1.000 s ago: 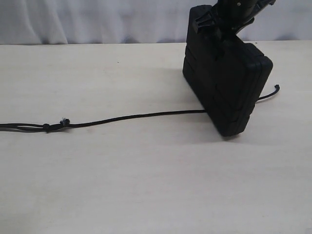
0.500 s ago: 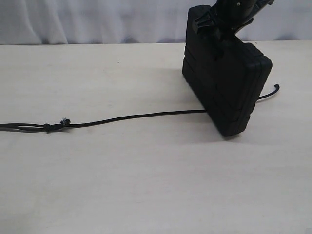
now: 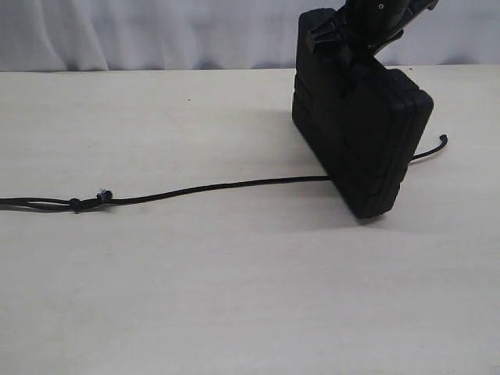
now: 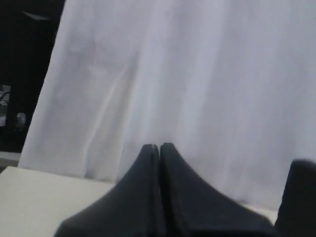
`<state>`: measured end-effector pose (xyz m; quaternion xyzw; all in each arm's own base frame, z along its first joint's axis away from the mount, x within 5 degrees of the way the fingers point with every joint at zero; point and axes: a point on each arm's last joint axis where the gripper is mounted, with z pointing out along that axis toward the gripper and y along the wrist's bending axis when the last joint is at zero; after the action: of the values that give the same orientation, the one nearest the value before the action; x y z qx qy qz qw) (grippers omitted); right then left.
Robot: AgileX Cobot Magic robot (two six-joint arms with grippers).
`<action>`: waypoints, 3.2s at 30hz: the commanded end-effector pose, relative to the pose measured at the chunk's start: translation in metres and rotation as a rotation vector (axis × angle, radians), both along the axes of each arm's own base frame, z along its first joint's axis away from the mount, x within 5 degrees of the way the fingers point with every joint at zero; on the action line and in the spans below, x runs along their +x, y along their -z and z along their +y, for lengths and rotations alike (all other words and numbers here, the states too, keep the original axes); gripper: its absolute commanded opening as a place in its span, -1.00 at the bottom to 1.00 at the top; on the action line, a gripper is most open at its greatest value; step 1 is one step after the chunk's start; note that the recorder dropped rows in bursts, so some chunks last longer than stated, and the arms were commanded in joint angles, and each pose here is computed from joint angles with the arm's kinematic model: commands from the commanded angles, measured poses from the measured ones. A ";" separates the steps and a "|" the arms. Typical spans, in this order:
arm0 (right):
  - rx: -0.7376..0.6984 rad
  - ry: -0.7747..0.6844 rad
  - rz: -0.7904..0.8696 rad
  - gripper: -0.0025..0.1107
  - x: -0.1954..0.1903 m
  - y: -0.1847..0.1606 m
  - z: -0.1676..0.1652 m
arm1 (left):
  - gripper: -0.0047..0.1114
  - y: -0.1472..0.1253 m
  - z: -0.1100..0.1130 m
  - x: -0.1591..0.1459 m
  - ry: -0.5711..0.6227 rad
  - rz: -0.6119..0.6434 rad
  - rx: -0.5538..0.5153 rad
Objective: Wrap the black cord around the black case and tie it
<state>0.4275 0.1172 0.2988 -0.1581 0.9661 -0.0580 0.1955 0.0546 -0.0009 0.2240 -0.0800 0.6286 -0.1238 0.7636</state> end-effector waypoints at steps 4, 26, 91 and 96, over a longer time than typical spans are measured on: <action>-0.008 -0.009 0.074 -0.88 0.004 0.021 -0.002 | -0.92 -0.025 0.002 -0.006 0.055 -0.159 -0.236; -0.002 -0.015 0.077 -0.88 0.004 0.021 -0.001 | -0.33 -0.064 -0.043 0.172 0.323 0.933 0.489; 0.007 -0.017 0.080 -0.88 0.003 0.022 0.000 | 0.25 0.110 -0.193 0.291 0.930 0.311 2.465; 0.007 -0.017 0.080 -0.88 0.003 0.022 0.000 | 0.24 0.085 -0.186 0.292 0.741 0.512 2.179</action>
<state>0.4273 0.1190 0.2985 -0.1600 0.9666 -0.0451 0.1951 0.3460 -0.1910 0.1216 0.8309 0.4496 0.2854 0.1613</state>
